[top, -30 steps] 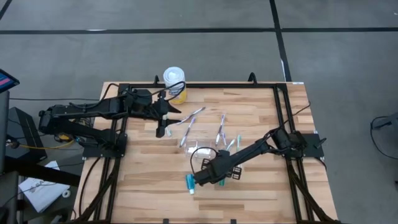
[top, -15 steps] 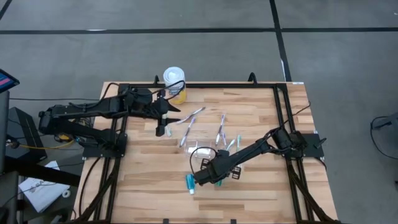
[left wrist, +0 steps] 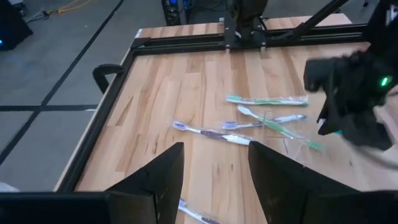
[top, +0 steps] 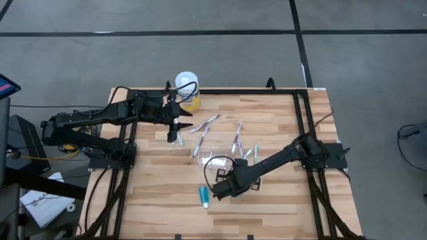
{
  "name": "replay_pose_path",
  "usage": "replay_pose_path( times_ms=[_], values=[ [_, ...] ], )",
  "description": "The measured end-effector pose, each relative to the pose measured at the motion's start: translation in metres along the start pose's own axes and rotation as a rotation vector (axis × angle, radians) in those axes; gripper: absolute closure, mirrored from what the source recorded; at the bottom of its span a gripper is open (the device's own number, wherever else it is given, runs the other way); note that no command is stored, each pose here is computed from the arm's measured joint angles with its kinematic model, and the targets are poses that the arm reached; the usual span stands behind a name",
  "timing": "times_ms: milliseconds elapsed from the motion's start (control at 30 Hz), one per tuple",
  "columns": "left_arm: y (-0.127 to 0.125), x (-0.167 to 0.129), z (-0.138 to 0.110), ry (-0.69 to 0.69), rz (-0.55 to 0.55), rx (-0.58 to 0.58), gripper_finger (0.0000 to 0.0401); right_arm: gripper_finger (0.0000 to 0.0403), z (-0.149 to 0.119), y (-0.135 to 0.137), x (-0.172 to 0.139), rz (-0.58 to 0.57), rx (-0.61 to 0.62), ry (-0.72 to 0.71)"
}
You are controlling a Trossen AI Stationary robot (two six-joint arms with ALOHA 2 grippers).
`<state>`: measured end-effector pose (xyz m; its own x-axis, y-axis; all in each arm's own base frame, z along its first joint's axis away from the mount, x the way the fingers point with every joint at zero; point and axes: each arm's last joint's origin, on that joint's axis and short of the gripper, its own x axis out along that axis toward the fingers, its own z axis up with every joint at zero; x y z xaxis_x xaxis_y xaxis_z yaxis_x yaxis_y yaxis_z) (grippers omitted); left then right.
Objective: Pick & Place toothbrushing station
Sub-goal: Put the mouthwash into the middle compartment of the transparent organizer
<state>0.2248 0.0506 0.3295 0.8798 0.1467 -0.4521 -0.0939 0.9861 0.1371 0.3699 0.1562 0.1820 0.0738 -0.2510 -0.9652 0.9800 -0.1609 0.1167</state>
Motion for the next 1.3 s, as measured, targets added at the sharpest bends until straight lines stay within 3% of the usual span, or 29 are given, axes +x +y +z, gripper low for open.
replay_pose_path(
  times_ms=[233,533,900,1300],
  values=[
    [0.000,0.000,0.001,-0.006,0.001,-0.003,0.0229,0.0322,0.008,-0.006,-0.065,0.239,-0.040,-0.081],
    [0.000,0.000,0.002,-0.020,0.004,-0.006,0.0229,0.0322,0.029,0.003,-0.124,0.519,-0.104,-0.365],
    [0.000,0.000,0.002,-0.019,0.004,-0.006,0.0229,0.0322,0.068,0.029,-0.129,0.557,-0.149,-0.703],
    [0.003,0.000,0.002,-0.019,0.024,-0.004,0.0229,0.0322,0.072,0.040,-0.132,0.555,-0.217,-0.959]
  ],
)
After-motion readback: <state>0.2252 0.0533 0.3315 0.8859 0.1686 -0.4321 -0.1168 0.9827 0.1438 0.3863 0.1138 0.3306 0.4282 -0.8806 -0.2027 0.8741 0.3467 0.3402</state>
